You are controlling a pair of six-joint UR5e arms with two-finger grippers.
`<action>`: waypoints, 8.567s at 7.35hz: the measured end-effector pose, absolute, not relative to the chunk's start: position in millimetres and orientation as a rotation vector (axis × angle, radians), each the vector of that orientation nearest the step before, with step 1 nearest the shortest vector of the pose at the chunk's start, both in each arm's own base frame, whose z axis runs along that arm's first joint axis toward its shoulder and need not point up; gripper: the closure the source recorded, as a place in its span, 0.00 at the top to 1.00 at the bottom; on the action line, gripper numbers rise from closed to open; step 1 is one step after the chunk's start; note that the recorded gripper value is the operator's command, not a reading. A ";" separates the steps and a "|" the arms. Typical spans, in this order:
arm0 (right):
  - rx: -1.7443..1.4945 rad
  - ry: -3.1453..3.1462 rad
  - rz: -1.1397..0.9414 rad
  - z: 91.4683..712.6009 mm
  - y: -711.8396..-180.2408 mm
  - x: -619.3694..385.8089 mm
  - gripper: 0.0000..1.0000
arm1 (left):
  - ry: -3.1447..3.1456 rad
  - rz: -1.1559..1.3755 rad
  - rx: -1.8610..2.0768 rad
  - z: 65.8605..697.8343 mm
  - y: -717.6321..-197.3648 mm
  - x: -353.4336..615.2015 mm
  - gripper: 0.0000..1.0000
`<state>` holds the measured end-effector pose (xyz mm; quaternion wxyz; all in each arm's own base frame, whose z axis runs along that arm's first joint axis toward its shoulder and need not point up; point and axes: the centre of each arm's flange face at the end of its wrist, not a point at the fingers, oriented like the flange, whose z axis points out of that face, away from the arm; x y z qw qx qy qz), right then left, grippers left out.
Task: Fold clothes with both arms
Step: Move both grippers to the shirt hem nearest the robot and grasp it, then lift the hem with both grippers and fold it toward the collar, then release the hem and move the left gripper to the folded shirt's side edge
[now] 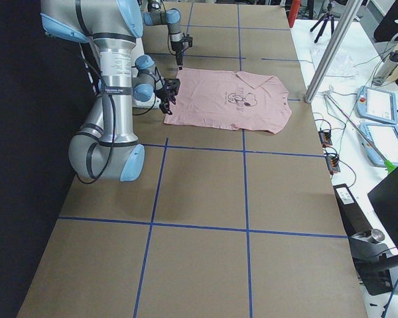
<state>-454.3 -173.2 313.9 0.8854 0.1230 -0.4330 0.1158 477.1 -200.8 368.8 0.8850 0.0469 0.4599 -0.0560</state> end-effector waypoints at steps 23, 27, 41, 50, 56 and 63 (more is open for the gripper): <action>0.157 -0.771 0.451 367.3 -138.7 -496.2 0.00 | 0.984 -0.107 0.091 357.2 -196.5 479.0 0.00; 0.173 -0.784 0.456 365.2 -130.4 -497.7 0.00 | 0.988 -0.106 0.092 355.4 -196.3 479.2 0.00; 0.237 -0.780 0.360 178.0 -268.2 -402.5 0.00 | 1.022 -0.075 0.199 177.2 -334.6 349.7 0.00; 0.359 -0.653 0.445 299.5 -553.3 -504.9 1.00 | 0.801 -0.126 0.374 330.2 -571.5 393.2 1.00; 0.308 -0.753 0.259 318.2 -598.0 -466.6 1.00 | 0.827 -0.018 0.486 347.7 -554.5 366.7 1.00; 0.322 -0.825 0.226 307.5 -563.5 -429.6 1.00 | 0.944 -0.130 0.254 363.0 -358.2 435.7 0.73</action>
